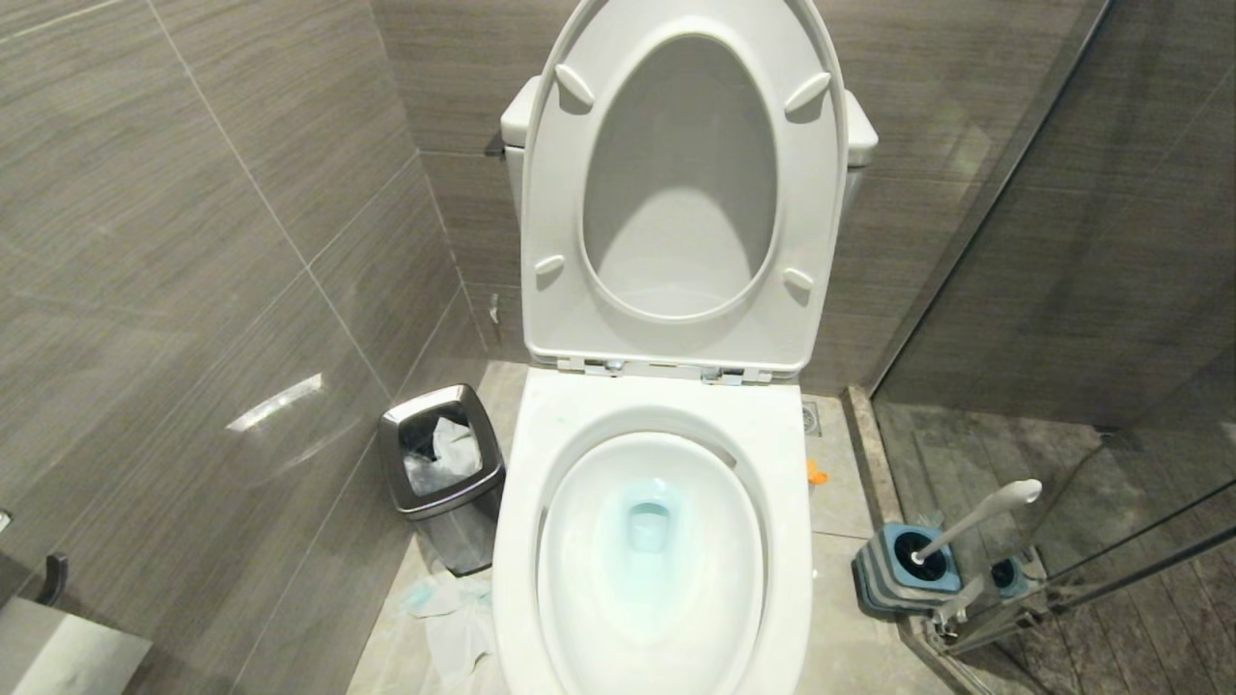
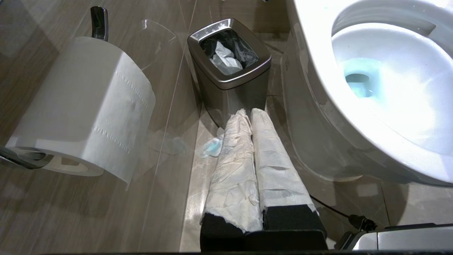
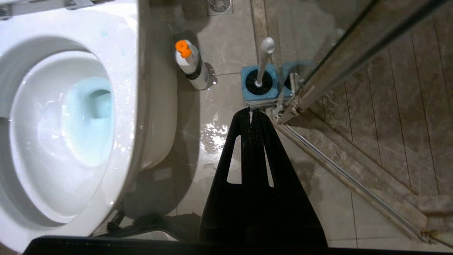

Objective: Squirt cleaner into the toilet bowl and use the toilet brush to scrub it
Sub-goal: Pour in the cleaning agent

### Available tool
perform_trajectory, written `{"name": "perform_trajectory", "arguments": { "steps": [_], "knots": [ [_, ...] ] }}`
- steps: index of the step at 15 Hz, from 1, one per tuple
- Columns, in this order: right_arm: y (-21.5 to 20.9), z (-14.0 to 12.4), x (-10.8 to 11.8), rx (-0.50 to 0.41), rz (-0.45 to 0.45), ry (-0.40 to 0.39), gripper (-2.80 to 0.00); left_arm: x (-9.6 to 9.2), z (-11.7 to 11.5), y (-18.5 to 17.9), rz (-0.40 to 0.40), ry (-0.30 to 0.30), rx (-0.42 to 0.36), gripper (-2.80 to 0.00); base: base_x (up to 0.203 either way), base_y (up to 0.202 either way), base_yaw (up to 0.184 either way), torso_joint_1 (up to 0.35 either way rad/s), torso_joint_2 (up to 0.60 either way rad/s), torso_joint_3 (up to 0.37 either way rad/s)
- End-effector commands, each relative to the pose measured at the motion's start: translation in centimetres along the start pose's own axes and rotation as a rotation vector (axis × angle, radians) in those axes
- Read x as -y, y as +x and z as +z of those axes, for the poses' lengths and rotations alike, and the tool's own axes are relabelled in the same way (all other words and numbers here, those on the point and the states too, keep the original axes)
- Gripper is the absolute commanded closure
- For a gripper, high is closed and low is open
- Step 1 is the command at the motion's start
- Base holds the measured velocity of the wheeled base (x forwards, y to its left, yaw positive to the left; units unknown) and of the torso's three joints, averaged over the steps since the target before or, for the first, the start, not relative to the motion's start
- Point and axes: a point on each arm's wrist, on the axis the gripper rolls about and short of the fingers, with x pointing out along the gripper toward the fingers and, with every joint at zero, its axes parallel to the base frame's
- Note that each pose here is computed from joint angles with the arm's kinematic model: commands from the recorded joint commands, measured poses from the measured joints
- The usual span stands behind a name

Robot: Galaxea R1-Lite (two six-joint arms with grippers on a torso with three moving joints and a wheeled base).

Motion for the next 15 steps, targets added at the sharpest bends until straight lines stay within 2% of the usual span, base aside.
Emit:
{"name": "perform_trajectory", "arguments": {
  "steps": [1, 4, 8, 13, 15],
  "knots": [
    [0.3, -1.9, 0.6, -0.041, -0.046, -0.018, 0.00, 0.0, 0.0, 0.0, 0.000, 0.001, 0.000, 0.00, 0.000, 0.000, 0.000, 0.000, 0.00, 0.000],
    [1.3, -4.4, 1.4, -0.115, -0.122, -0.113, 0.00, 0.0, 0.0, 0.0, 0.001, 0.001, 0.000, 0.00, 0.000, 0.000, 0.000, 0.000, 0.00, 0.000],
    [2.7, -6.4, 1.7, -0.181, -0.117, -0.174, 0.00, 0.0, 0.0, 0.0, 0.001, 0.001, 0.000, 0.00, 0.000, 0.000, 0.000, 0.000, 0.00, 0.000],
    [8.8, -6.4, 1.5, -0.328, -0.114, -0.184, 0.00, 0.0, 0.0, 0.0, 0.001, 0.001, 0.000, 0.00, 0.000, 0.000, 0.000, 0.000, 0.00, 0.000],
    [11.2, -6.5, 1.3, -0.362, -0.073, -0.179, 0.00, 0.0, 0.0, 0.0, 0.001, 0.001, 0.000, 0.00, 0.000, 0.000, 0.000, 0.000, 0.00, 0.000]
  ]
}}
